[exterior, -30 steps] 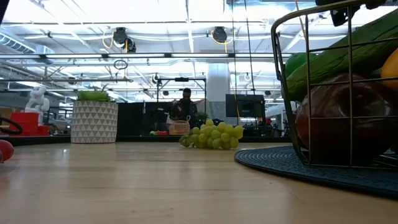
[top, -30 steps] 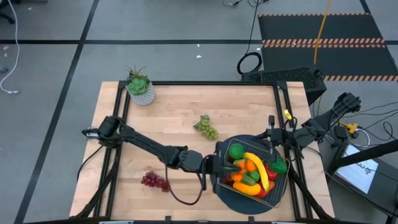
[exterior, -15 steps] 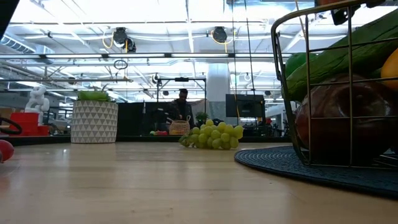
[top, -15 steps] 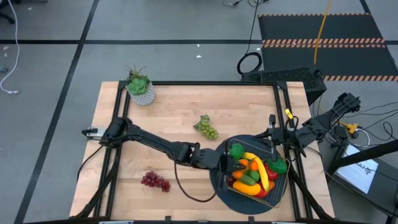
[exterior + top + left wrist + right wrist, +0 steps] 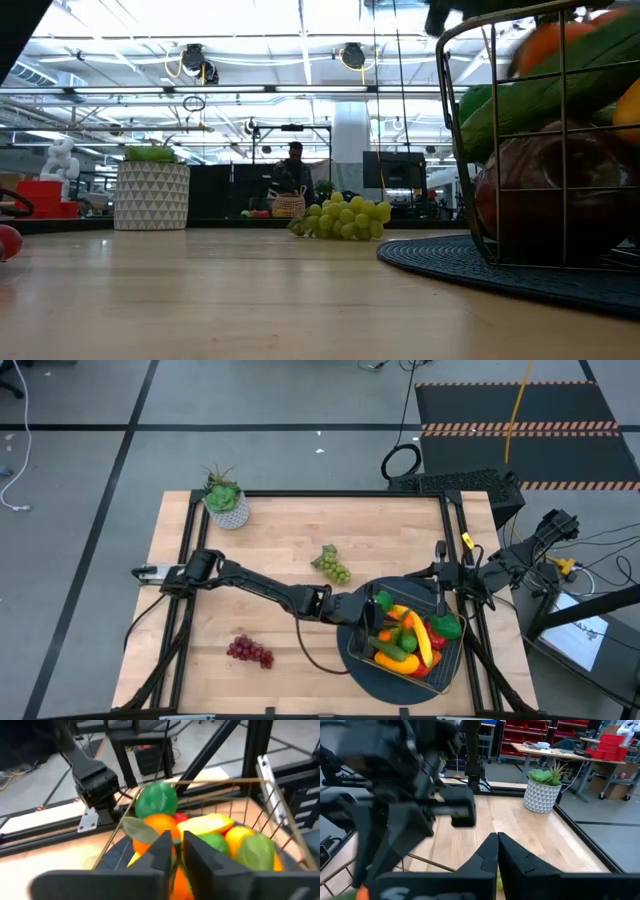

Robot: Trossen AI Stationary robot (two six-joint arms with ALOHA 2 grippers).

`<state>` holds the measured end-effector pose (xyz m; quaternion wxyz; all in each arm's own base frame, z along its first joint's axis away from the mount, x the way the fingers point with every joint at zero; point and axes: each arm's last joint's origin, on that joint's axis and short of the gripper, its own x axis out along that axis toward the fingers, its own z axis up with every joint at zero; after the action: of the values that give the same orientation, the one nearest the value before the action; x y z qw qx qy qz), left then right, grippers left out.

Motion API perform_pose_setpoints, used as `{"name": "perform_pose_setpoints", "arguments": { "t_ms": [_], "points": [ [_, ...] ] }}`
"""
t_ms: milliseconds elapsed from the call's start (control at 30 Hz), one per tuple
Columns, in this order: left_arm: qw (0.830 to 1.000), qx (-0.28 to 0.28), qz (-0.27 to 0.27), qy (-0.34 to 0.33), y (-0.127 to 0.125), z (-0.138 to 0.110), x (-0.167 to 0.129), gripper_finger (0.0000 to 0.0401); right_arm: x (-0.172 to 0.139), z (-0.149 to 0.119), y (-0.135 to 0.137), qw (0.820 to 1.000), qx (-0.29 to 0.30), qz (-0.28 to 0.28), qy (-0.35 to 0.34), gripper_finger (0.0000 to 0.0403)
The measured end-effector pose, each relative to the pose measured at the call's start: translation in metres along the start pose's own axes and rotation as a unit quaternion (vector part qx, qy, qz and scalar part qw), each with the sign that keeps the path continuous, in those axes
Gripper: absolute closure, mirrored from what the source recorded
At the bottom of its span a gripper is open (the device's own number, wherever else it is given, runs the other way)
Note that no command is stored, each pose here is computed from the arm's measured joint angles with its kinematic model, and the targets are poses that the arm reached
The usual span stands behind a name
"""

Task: Build produce basket
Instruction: Put the tangerine into the gold wire basket, then put the top grapes into the gold wire basket

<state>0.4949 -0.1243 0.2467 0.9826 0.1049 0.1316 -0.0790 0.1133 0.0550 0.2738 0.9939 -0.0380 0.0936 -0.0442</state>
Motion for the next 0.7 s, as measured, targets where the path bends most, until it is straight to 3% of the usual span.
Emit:
{"name": "perform_pose_setpoints", "arguments": {
  "t_ms": [233,367,533,700],
  "points": [
    [1.0,-0.004,0.012,-0.001,-0.009,0.005,-0.004,0.0232,-0.001,0.0,0.0,1.0,0.001,0.0,-0.001,0.0403],
    [1.0,-0.01,0.014,-0.001,-0.012,0.022,-0.02,0.0184,0.0,0.0,0.0,1.0,0.021,0.0,-0.001,0.0403],
    [0.998,-0.023,0.034,0.049,-0.011,0.044,-0.053,0.0164,0.0,-0.001,0.001,0.998,0.053,0.015,0.004,0.0403],
    [0.987,-0.001,0.089,0.132,-0.001,0.046,-0.077,0.0178,0.001,-0.002,0.003,0.995,0.09,0.039,0.013,0.0403]
  ]
}}
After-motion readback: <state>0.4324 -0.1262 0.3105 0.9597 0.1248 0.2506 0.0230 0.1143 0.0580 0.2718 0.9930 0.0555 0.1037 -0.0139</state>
